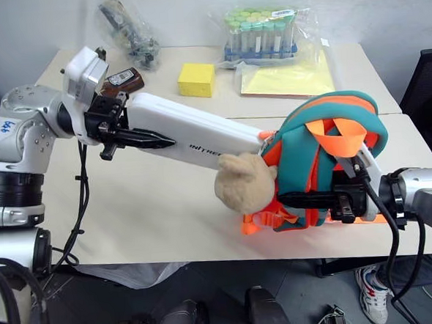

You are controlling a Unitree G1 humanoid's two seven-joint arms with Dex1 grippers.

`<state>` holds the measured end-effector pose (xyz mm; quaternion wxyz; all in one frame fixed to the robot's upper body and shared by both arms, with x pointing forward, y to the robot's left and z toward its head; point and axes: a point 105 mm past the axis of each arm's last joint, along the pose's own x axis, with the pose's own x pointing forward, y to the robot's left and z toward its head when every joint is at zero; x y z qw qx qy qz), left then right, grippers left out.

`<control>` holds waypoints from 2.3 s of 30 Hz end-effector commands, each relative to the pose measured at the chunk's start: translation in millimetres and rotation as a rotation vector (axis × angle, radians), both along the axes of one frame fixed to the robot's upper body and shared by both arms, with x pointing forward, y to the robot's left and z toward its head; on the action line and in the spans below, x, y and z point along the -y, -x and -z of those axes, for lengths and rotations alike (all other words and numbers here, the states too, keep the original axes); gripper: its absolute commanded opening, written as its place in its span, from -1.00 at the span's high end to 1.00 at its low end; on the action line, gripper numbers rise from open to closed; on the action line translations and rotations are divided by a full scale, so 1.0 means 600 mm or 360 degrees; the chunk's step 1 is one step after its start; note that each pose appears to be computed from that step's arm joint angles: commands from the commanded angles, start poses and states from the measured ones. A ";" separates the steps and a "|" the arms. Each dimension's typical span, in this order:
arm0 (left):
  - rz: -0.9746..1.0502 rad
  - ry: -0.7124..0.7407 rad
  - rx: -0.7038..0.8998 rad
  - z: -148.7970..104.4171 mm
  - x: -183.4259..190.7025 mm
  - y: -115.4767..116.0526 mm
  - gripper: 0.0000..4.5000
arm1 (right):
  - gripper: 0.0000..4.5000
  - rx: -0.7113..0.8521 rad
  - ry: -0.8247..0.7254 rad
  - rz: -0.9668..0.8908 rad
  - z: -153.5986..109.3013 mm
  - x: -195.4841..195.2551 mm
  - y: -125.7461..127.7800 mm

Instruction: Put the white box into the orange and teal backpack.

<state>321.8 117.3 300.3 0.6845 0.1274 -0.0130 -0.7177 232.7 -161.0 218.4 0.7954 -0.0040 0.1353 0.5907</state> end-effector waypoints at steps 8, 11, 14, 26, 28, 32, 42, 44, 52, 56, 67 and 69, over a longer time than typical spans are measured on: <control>0.0008 0.0507 -0.0169 -0.081 -0.036 0.015 0.43 | 0.98 0.0062 -0.0005 0.0006 -0.011 -0.003 0.007; 0.0034 0.0497 -0.0250 -0.072 -0.043 0.019 0.43 | 0.98 0.0067 -0.0003 0.0010 -0.013 -0.002 0.006; 0.0009 0.0334 -0.0233 -0.037 -0.035 0.015 0.43 | 0.98 0.0073 -0.0005 0.0010 -0.016 -0.003 0.004; -0.0084 0.0422 -0.0073 -0.051 -0.010 -0.030 0.43 | 0.98 0.0039 -0.0041 -0.0085 -0.022 -0.006 0.024; -0.0078 0.0464 -0.0105 -0.062 -0.022 -0.027 0.43 | 0.98 0.0034 -0.0048 -0.0093 -0.025 -0.003 0.030; -0.0119 0.0500 -0.0105 -0.071 -0.033 -0.034 0.43 | 0.98 0.0030 -0.0048 -0.0086 -0.025 0.002 0.034; -0.0024 0.0344 -0.0043 -0.033 0.011 -0.041 0.43 | 0.98 -0.0024 -0.0108 -0.0208 -0.042 0.000 0.061; -0.0007 0.0320 -0.0027 -0.027 0.019 -0.041 0.43 | 0.98 -0.0027 -0.0108 -0.0214 -0.044 0.001 0.064; 0.0067 0.0069 0.0072 0.012 0.027 -0.036 0.43 | 0.98 -0.0020 -0.0113 -0.0204 -0.051 0.007 0.064; 0.0141 -0.0078 0.0122 0.026 0.030 -0.030 0.43 | 0.98 -0.0002 -0.0120 -0.0175 -0.056 0.012 0.055; 0.0225 -0.0397 0.0479 0.031 0.079 -0.048 0.43 | 0.98 0.0035 -0.0201 -0.0158 -0.064 0.005 0.036; 0.0192 -0.0409 0.0516 0.024 0.079 -0.056 0.43 | 0.98 0.0037 -0.0205 -0.0159 -0.065 0.006 0.037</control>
